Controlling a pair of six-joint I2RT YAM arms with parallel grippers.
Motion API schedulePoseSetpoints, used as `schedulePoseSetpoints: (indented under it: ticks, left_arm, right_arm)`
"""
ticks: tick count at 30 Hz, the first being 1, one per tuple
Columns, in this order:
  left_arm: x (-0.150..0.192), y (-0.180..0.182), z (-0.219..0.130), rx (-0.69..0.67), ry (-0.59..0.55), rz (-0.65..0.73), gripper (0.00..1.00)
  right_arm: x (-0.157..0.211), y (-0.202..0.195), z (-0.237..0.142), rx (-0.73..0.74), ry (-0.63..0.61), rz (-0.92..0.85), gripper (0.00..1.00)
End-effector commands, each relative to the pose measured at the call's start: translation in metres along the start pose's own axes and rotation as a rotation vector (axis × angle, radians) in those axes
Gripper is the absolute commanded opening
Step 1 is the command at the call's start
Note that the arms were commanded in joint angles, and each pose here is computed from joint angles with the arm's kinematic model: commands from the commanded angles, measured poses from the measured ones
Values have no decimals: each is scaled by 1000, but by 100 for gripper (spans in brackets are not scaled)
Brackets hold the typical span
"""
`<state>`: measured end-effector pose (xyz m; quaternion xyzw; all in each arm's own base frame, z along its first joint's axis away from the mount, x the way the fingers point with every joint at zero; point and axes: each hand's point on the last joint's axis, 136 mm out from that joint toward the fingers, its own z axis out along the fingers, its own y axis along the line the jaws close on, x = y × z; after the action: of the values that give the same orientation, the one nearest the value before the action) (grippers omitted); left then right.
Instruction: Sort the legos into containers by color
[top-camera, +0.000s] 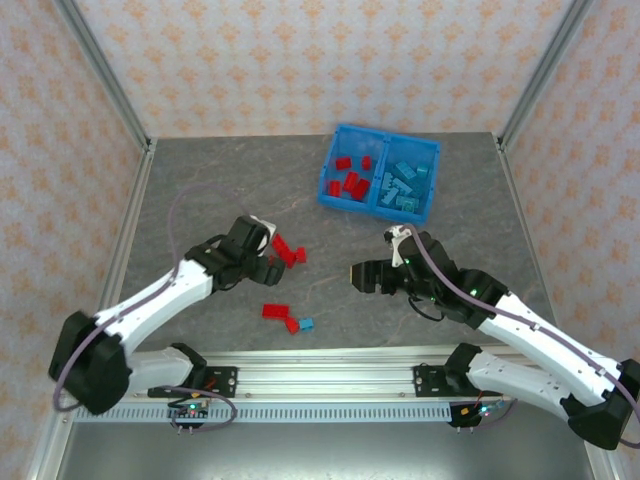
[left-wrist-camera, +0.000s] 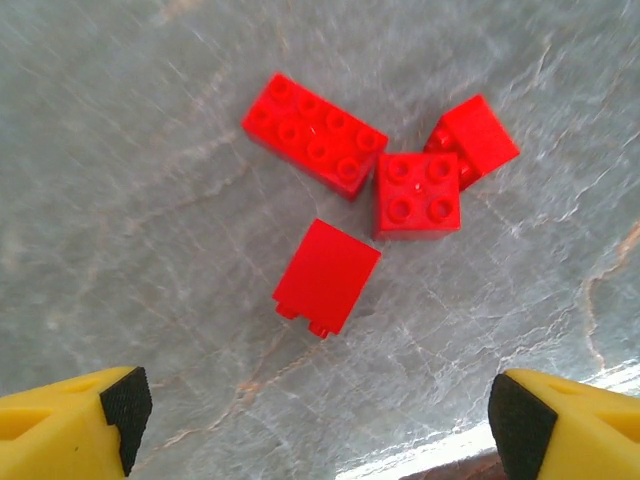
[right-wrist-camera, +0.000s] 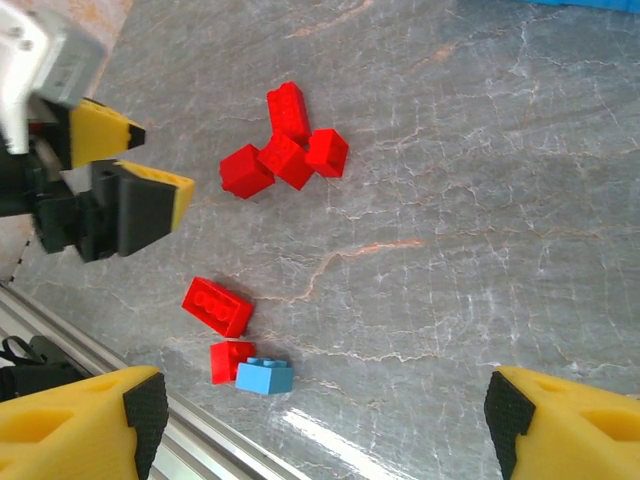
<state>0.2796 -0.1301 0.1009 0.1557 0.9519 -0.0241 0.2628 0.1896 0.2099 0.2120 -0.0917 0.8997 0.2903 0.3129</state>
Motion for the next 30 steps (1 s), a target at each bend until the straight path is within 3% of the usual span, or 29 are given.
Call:
schedulePoseSetpoints:
  ticks: [1,8,12,17,21,26,30]
  left_arm:
    - [-12,-12,16,77,26,3,90]
    - [0,-4,48,52,165,59,79]
    - [8,-4,64,65,222,80,78]
    - [7,-2,73,59,262,84,63]
    - [6,-3,77,66,273,83,42]
    - [4,-5,72,79,257,72,39]
    - [-22,-8,38,87,141,40,37]
  right_arm:
    - [-2,-3,-4,27,-5,-16,84]
    - [0,-3,-5,9,-13,20,84]
    - [-2,-1,-6,6,-18,29,84]
    - [-4,7,-8,-27,-12,33,85]
    - [3,29,-8,-134,59,32,86]
    - [2,40,-6,-183,79,50,87]
    - [-4,43,-8,-187,60,56,88]
